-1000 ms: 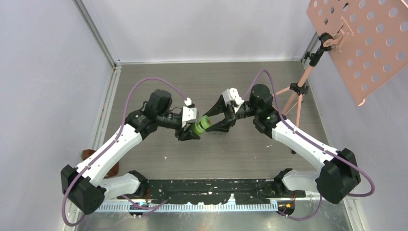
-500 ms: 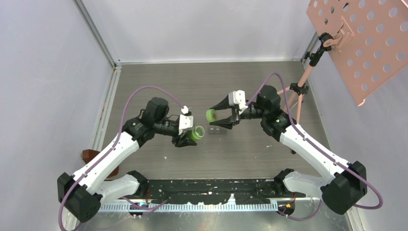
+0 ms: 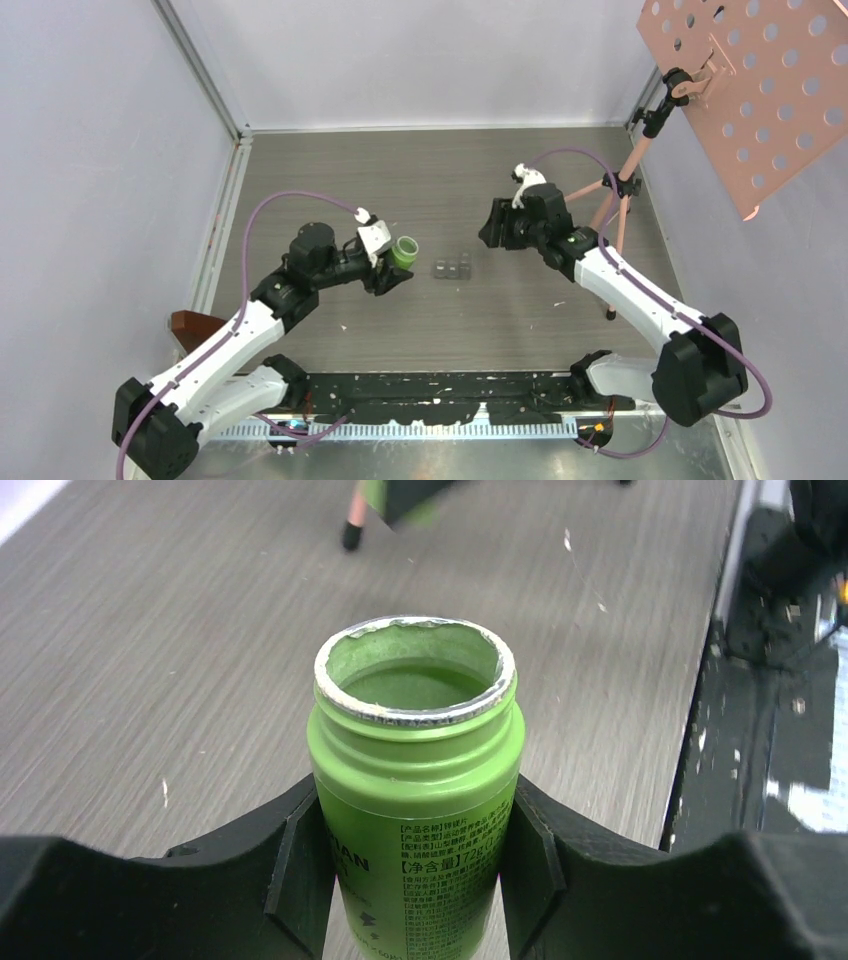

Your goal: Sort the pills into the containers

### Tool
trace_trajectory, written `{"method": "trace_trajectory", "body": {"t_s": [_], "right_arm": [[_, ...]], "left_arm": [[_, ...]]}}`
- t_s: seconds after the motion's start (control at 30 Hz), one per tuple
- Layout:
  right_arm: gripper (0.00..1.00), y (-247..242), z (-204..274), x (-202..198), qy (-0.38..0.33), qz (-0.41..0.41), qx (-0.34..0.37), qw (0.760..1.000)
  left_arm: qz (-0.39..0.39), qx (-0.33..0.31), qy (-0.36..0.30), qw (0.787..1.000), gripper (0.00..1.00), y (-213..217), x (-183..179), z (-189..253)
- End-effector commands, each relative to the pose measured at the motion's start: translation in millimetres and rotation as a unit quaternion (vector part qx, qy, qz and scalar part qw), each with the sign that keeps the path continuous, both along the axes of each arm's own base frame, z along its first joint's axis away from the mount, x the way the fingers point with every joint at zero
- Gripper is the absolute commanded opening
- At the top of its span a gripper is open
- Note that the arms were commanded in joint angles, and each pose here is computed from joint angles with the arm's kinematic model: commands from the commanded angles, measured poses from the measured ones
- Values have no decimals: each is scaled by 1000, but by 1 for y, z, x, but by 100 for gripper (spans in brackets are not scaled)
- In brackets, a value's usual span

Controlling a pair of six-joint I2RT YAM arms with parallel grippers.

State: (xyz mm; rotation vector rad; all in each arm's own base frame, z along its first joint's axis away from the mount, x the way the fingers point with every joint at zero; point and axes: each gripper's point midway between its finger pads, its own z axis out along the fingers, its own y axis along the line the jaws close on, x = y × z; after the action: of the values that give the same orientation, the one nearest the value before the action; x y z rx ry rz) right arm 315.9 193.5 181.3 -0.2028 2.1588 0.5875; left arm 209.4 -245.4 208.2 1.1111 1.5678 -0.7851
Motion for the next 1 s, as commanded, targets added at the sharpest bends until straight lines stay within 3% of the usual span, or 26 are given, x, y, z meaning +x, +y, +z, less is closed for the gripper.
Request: {"method": "trace_trajectory", "body": {"t_s": [0.0, 0.17, 0.23, 0.33, 0.43, 0.67, 0.73, 0.97], "right_arm": [[5, -41, -65, -16, 123, -162, -16, 979], [5, -50, -94, -24, 165, -205, -23, 965], [6, -50, -103, -28, 179, -208, -23, 961], [12, -51, -117, -33, 195, -208, -30, 958], [21, -49, -124, -36, 198, -202, -27, 959], [22, -51, -148, -39, 224, -206, -45, 952], [26, -51, -153, -39, 228, -209, -50, 950], [58, -49, -137, -28, 198, -198, -46, 959]], "left_arm": [[108, -98, -19, 989, 0, 4, 27, 56], [183, -121, 36, 975, 0, 15, 38, 51], [158, -107, 47, 981, 0, 9, 33, 45], [49, -75, 22, 996, 0, -11, 11, 35], [37, -56, 1, 998, 0, -14, 13, 27], [-6, 1, -44, 999, 0, -19, 19, 11], [-19, 21, -43, 999, 0, -21, 19, 5], [-50, 65, -21, 996, 0, -30, 21, -14]]}}
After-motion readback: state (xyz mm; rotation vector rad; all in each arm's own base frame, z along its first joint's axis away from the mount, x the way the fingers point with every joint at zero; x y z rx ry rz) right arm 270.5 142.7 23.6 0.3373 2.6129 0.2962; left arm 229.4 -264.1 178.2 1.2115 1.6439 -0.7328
